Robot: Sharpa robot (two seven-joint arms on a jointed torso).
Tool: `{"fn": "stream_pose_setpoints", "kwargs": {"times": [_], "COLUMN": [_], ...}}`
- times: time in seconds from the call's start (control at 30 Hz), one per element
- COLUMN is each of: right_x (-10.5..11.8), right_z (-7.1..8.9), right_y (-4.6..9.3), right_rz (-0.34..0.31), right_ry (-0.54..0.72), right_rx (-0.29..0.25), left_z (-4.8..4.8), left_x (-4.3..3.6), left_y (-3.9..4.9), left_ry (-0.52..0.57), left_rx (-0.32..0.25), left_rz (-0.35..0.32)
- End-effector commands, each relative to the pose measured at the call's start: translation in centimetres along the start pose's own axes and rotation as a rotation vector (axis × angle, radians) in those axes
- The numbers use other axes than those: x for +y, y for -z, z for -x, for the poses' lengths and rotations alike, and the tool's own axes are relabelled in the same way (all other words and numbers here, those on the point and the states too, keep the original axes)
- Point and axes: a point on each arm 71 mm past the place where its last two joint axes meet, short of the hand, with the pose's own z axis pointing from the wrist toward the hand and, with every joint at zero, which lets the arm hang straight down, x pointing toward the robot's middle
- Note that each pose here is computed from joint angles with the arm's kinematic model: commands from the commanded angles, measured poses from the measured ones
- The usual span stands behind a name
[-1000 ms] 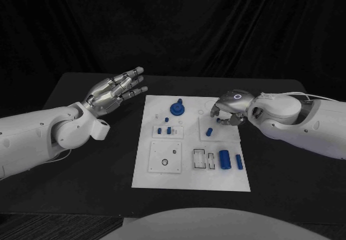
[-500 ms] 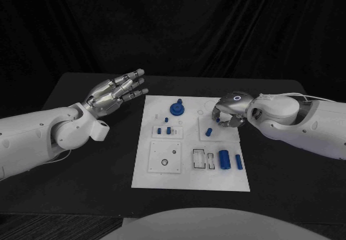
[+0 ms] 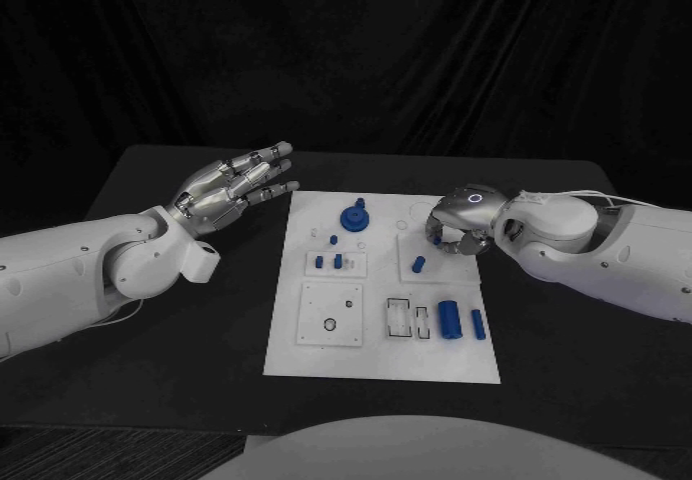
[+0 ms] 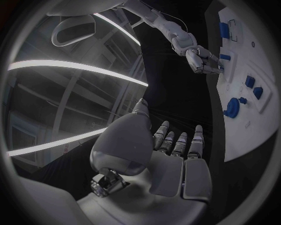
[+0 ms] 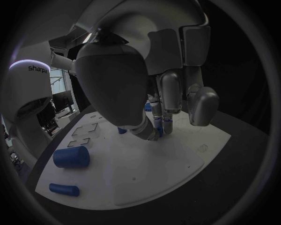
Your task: Assemble the parts on the task board
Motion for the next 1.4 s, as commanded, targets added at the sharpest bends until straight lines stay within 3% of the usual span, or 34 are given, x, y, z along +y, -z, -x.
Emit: {"fn": "stream_pose_setpoints", "kwargs": {"times": [0.03,0.77,1.2,1.4], "right_x": [0.0,-0.4,-1.0,0.5], "right_z": [-0.5,0.1,3.7,5.5], "right_y": [0.2,1.0,2.1,2.7], "right_rz": [0.011,0.013,-0.008,0.022], "right_ry": [-0.013,-0.024,-0.029,-0.04], "right_rx": [-0.024,-0.127,-0.203,-0.231], "left_z": [-0.19,-0.26,-0.24,-0.19], "left_x": [0.08,0.45,0.55,0.59], "left_y": [-0.09,-0.1,-0.09,-0.06], "left_ry": [0.017,0.022,0.021,0.022], "left_rx": [0.01,0.015,0.014,0.014], "left_rz": [-0.001,0.027,0.038,0.042]}}
